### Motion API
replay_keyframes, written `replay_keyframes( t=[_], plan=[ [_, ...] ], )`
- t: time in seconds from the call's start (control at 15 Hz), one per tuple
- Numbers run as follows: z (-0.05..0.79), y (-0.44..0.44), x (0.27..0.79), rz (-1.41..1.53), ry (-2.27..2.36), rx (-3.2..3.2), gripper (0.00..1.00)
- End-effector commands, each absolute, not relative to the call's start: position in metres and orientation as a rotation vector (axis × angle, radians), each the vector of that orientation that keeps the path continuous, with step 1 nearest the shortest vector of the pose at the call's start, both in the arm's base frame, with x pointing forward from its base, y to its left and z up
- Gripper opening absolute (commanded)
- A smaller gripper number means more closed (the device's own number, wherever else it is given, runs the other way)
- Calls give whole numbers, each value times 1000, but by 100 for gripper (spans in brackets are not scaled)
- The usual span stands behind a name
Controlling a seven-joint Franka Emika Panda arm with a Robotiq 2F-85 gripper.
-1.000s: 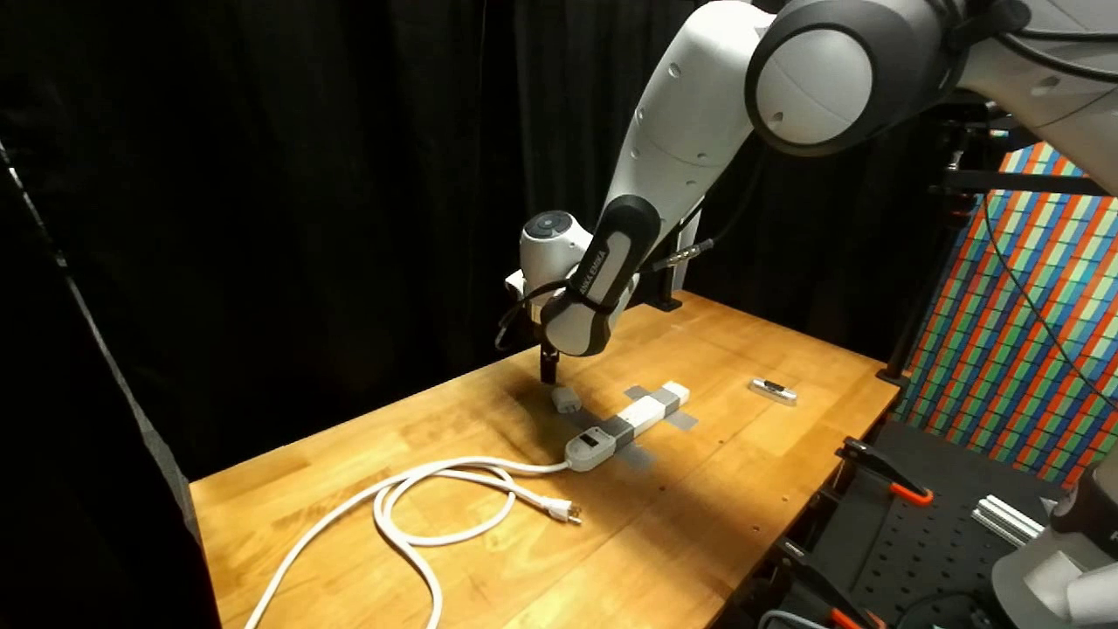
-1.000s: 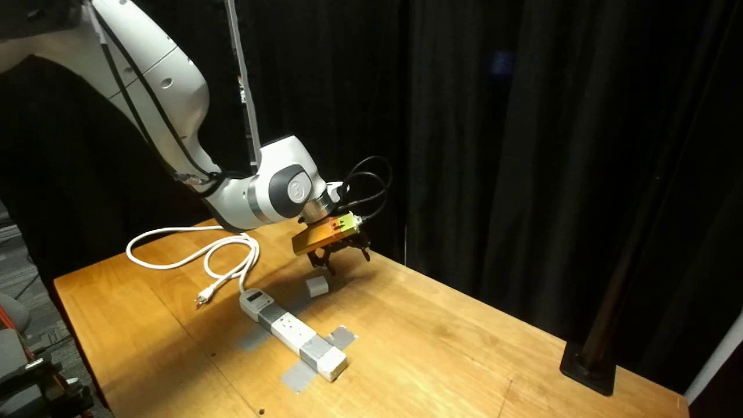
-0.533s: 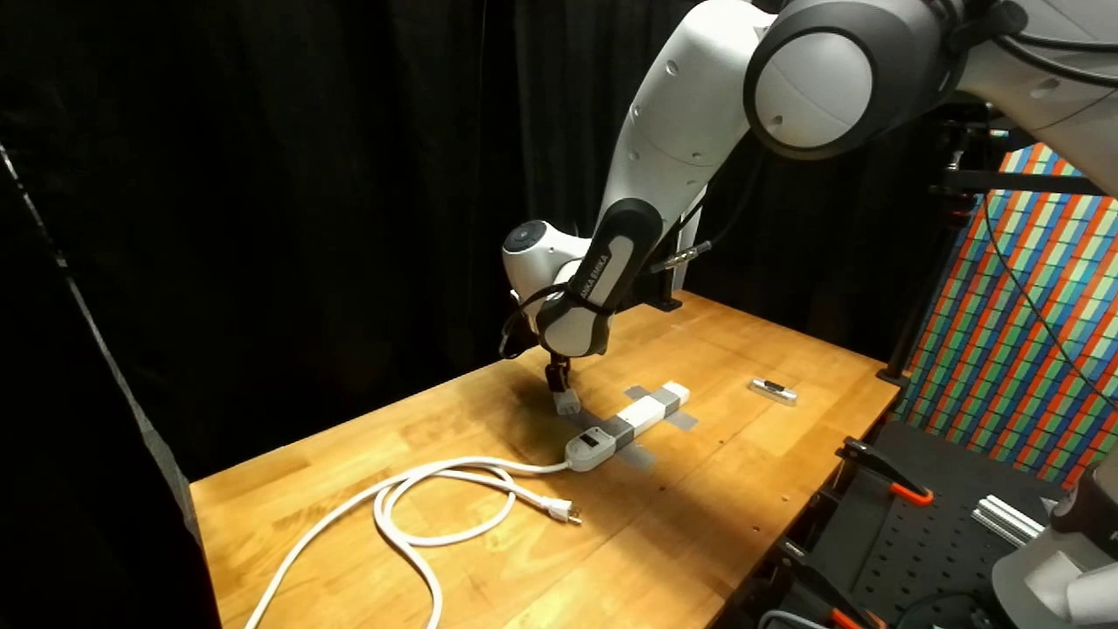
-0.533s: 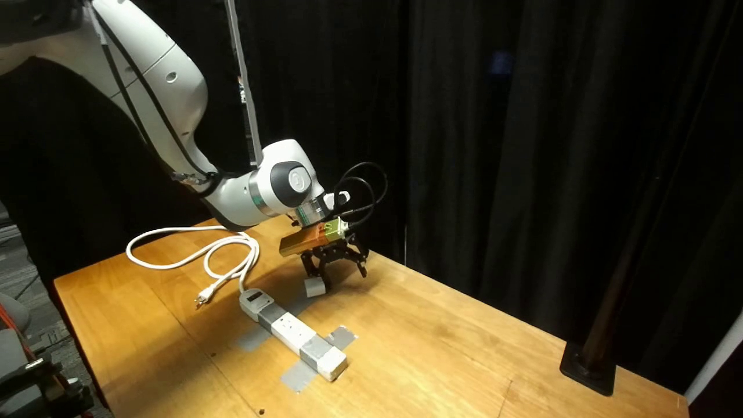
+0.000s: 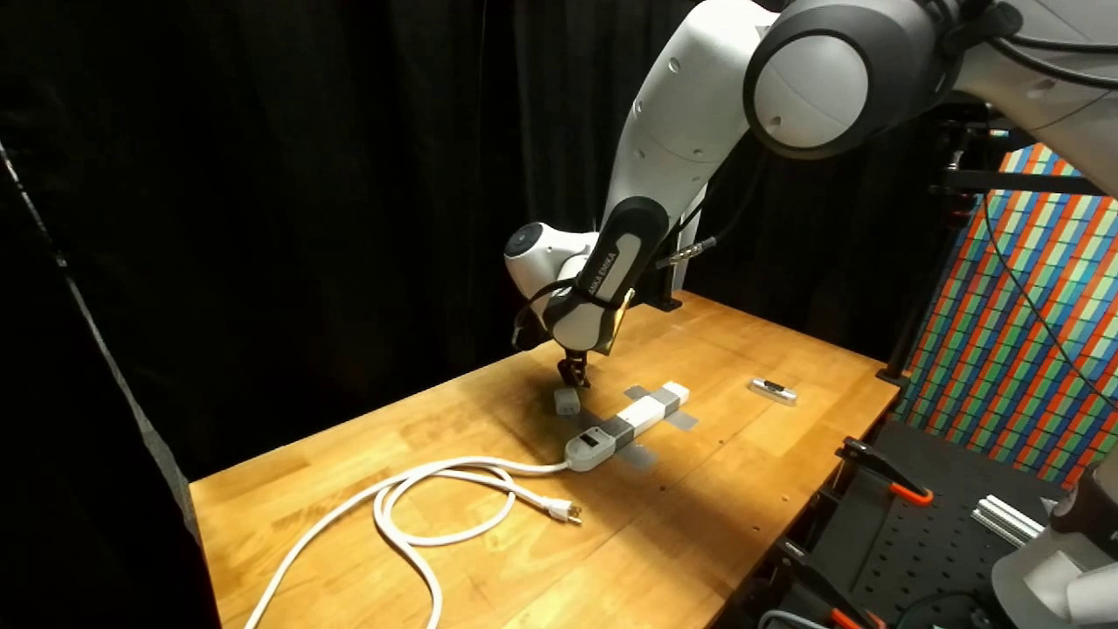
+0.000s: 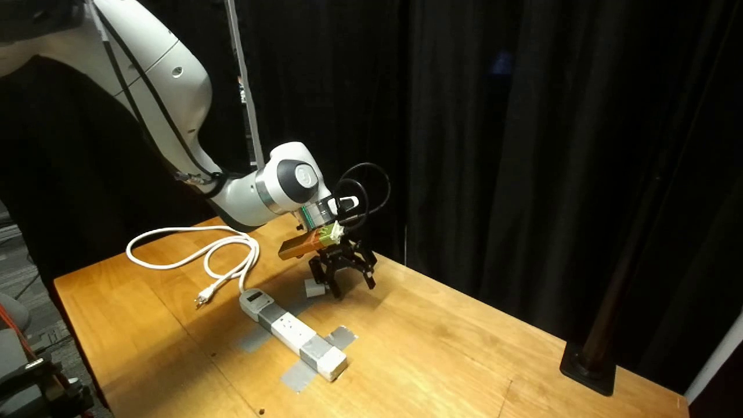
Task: Put the charging adapter on the extension cable
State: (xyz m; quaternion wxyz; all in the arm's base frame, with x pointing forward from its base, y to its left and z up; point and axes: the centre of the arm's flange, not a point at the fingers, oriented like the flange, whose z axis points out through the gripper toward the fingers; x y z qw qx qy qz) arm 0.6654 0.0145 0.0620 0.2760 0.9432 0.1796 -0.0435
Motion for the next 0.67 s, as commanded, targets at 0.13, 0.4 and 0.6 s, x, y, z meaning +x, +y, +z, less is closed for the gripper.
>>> replay_keyframes(
  t=[0.13,0.4,0.6],
  plan=[
    [63,0,658,-135,461,2573,100],
    [93,15,675,63,777,2583,100],
    [130,23,693,167,966,2562,100]
  ],
)
